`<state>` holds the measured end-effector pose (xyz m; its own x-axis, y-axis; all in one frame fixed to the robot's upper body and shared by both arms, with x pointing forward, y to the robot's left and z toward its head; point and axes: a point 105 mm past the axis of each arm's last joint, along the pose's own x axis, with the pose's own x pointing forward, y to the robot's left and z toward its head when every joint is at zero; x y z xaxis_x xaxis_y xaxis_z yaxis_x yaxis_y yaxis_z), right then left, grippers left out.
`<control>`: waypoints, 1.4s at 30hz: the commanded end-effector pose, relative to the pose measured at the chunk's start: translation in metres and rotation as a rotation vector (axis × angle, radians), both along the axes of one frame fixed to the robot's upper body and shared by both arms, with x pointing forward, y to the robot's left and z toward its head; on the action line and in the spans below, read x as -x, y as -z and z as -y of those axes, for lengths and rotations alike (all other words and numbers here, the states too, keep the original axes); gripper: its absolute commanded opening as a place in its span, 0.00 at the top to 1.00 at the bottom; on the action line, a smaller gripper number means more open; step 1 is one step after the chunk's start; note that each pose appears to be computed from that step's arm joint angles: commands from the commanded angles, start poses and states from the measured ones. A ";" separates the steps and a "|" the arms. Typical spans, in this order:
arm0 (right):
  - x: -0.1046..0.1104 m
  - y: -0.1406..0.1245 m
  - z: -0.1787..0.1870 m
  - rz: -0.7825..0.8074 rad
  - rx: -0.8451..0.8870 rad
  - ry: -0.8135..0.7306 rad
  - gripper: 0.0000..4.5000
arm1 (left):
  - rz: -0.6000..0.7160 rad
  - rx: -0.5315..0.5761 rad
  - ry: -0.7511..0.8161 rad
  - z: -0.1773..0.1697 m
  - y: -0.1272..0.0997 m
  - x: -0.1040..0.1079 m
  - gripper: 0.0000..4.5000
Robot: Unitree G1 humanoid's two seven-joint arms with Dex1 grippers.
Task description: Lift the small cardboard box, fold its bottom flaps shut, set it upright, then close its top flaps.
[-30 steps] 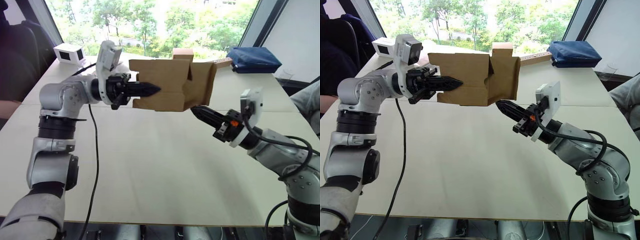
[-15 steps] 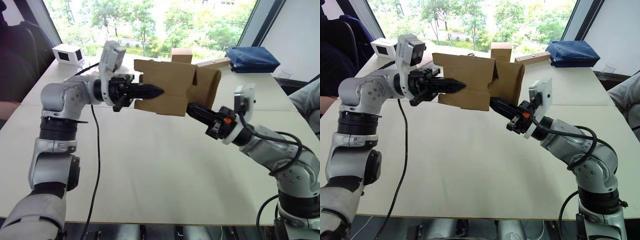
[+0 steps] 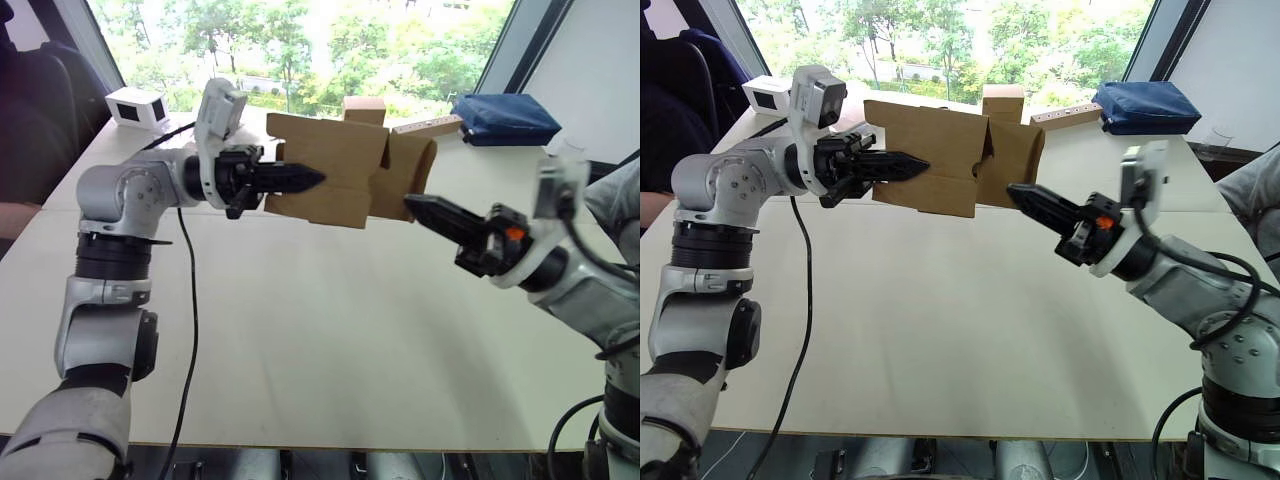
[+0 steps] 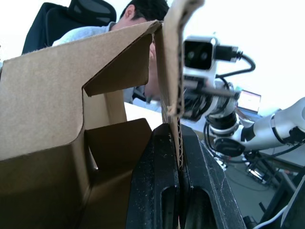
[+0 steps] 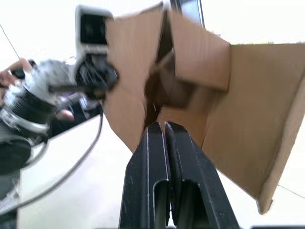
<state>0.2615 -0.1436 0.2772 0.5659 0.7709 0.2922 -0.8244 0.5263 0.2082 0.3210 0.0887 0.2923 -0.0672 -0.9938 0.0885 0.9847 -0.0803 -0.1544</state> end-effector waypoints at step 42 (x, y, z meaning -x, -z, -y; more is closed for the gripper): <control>-0.023 -0.008 -0.033 -0.017 -0.466 -0.095 0.58 | 0.040 0.118 -0.024 -0.006 -0.026 0.000 1.00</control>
<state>0.2937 -0.1113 0.2733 0.5541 0.6129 0.5633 -0.8272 0.3301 0.4546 0.3249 0.0917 0.3013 -0.0341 -0.9835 0.1775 0.9831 -0.0650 -0.1710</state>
